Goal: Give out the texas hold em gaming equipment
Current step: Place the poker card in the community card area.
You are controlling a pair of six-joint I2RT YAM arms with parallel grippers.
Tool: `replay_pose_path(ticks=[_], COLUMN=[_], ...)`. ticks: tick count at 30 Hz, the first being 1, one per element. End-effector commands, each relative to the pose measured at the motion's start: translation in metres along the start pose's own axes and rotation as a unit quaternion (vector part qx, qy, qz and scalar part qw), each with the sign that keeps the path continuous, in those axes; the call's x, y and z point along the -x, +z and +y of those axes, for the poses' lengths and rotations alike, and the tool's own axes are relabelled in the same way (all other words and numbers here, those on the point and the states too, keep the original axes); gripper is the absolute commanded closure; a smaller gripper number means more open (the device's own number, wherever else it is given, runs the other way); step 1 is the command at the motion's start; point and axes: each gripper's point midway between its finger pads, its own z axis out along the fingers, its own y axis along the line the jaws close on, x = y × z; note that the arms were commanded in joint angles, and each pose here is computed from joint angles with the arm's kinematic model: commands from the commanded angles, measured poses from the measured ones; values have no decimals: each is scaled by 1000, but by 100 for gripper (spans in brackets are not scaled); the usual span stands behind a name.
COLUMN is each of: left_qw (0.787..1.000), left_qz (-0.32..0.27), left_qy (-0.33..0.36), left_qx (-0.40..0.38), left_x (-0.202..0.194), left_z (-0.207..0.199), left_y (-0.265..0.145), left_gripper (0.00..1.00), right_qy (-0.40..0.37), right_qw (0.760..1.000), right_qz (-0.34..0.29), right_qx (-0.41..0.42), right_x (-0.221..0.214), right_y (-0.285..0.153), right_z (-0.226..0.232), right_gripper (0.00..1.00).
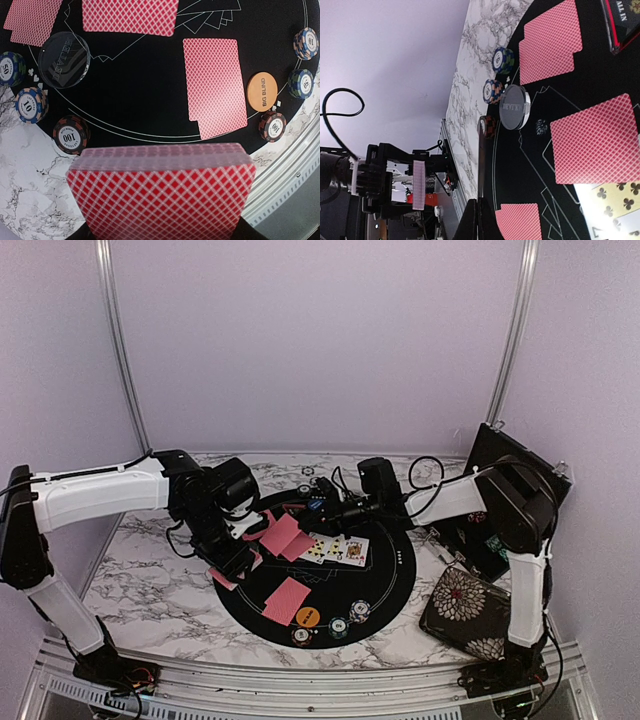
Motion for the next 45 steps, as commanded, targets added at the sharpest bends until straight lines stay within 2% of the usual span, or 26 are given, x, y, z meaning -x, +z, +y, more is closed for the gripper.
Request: replay_pose_path(ticks=[1,11,25,34,39,45], left_qw=[1000,1000,1000,1000,1000,1000], left_qz=[-12,-15,-14,-16,-17,-19], left_qy=[-5,-7,-7,-10,-11,-11], left_qx=[4,3,3,3,1,0], left_x=[-3,-4,-3,-5,-4,0], left_z=[4,5,5,5,5,4], left_y=[-8,-10,-8,-8,-7,-6], left_gripper=[56,56,56,56,56,56], right_qy=[-7,3,4,-6,-22,-39], right_qw=[1000,998,995,990,986,982], right_qz=[-5,-1,-2,4,-1,-13], right_qx=[-18,-69,-104,-142,-165,-187], right_x=[18,26,32,24,25,28], right_y=[12,26,32,30,26,15], right_z=[-19,-59,-79,-82,-78,-67], right_gripper=[100,100,98,89,75,64])
